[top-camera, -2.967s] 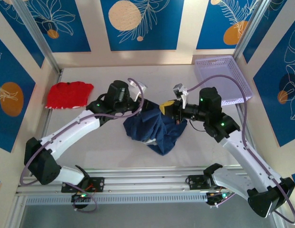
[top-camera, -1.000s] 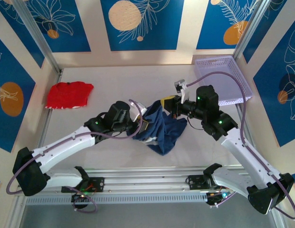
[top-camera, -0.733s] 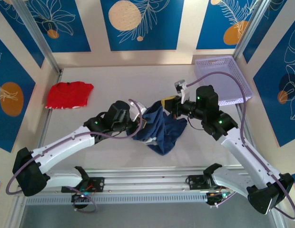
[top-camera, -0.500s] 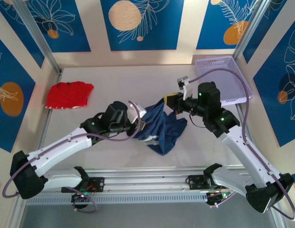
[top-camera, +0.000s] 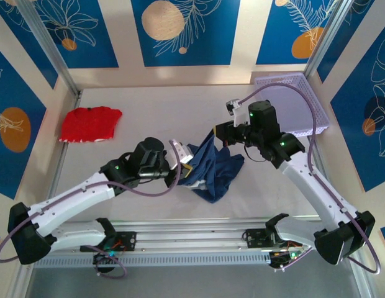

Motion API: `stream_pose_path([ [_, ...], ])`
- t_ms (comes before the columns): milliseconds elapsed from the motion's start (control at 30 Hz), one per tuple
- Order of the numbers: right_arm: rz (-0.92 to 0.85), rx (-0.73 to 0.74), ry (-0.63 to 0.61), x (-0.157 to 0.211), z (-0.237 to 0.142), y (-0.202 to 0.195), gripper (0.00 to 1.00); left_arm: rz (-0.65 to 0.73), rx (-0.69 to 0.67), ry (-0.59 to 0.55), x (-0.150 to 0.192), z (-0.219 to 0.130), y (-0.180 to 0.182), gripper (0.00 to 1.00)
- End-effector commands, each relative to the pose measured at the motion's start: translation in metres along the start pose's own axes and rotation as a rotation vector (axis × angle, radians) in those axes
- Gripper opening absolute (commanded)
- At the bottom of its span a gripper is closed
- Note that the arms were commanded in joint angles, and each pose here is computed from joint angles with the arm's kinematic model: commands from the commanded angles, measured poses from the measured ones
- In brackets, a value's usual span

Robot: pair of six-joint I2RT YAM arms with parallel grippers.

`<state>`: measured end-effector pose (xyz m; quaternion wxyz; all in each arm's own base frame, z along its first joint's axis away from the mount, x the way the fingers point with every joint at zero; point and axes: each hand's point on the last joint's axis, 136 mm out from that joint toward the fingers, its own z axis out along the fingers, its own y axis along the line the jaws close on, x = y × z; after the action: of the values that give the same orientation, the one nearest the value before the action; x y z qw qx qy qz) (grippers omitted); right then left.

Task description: Fold the inside-out t-shirt

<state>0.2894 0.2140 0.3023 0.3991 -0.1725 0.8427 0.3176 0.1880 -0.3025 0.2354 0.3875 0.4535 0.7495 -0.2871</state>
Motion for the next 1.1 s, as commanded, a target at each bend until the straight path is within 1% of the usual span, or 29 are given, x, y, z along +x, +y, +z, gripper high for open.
stream_pose_path([
  [0, 0.007, 0.047, 0.060, 0.016, -0.006, -0.006, 0.00, 0.012, -0.067, 0.065, 0.020, 0.001, 0.010, 0.00],
  [100, 0.089, 0.118, 0.161, 0.055, -0.009, -0.021, 0.00, -0.010, -0.010, 0.136, 0.042, 0.014, -0.002, 0.01],
  [200, 0.215, 0.197, 0.255, 0.105, -0.013, -0.039, 0.00, -0.019, 0.087, 0.186, 0.061, 0.038, -0.029, 0.05],
  [267, 0.303, 0.240, 0.299, 0.137, -0.011, -0.051, 0.00, -0.019, 0.128, 0.229, 0.072, 0.058, -0.044, 0.06],
  [333, 0.387, 0.287, 0.334, 0.168, -0.006, -0.065, 0.00, -0.017, 0.161, 0.288, 0.085, 0.082, -0.059, 0.11],
  [367, 0.410, 0.316, 0.337, 0.177, -0.005, -0.072, 0.02, -0.016, 0.166, 0.308, 0.087, 0.091, -0.063, 0.15],
  [400, 0.424, 0.348, 0.333, 0.184, -0.004, -0.080, 0.07, -0.018, 0.174, 0.332, 0.091, 0.100, -0.067, 0.20],
  [433, 0.428, 0.377, 0.321, 0.187, -0.004, -0.087, 0.12, -0.021, 0.190, 0.353, 0.093, 0.107, -0.072, 0.30],
  [467, 0.423, 0.395, 0.306, 0.185, -0.005, -0.091, 0.18, -0.023, 0.209, 0.356, 0.092, 0.110, -0.077, 0.37],
  [533, 0.392, 0.421, 0.254, 0.175, -0.009, -0.095, 0.27, -0.017, 0.237, 0.336, 0.085, 0.106, -0.082, 0.48],
  [600, 0.356, 0.395, 0.197, 0.161, -0.007, -0.092, 0.35, -0.004, 0.214, 0.296, 0.077, 0.095, -0.077, 0.56],
  [667, 0.331, 0.358, 0.158, 0.148, 0.000, -0.088, 0.38, -0.023, 0.166, 0.243, 0.070, 0.081, -0.060, 0.62],
  [700, 0.317, 0.338, 0.152, 0.142, 0.009, -0.087, 0.40, -0.057, 0.126, 0.209, 0.066, 0.072, -0.045, 0.65],
  [767, 0.291, 0.315, 0.157, 0.130, 0.029, -0.088, 0.42, -0.168, -0.011, 0.134, 0.060, 0.057, -0.001, 0.72],
  [833, 0.271, 0.324, 0.181, 0.119, 0.054, -0.097, 0.45, -0.378, -0.214, 0.072, 0.063, 0.037, 0.063, 0.77],
  [900, 0.251, 0.353, 0.199, 0.110, 0.073, -0.111, 0.49, -0.594, -0.357, 0.057, 0.080, 0.021, 0.113, 0.78],
  [933, 0.239, 0.375, 0.208, 0.104, 0.081, -0.120, 0.51, -0.685, -0.388, 0.066, 0.090, 0.018, 0.130, 0.79],
  [967, 0.232, 0.399, 0.220, 0.102, 0.088, -0.129, 0.52, -0.746, -0.401, 0.077, 0.096, 0.017, 0.140, 0.79],
  [1000, 0.224, 0.424, 0.233, 0.099, 0.095, -0.139, 0.54, -0.792, -0.397, 0.093, 0.102, 0.020, 0.148, 0.79],
  [1067, 0.226, 0.456, 0.278, 0.100, 0.107, -0.156, 0.56, -0.838, -0.384, 0.121, 0.108, 0.030, 0.156, 0.80],
])
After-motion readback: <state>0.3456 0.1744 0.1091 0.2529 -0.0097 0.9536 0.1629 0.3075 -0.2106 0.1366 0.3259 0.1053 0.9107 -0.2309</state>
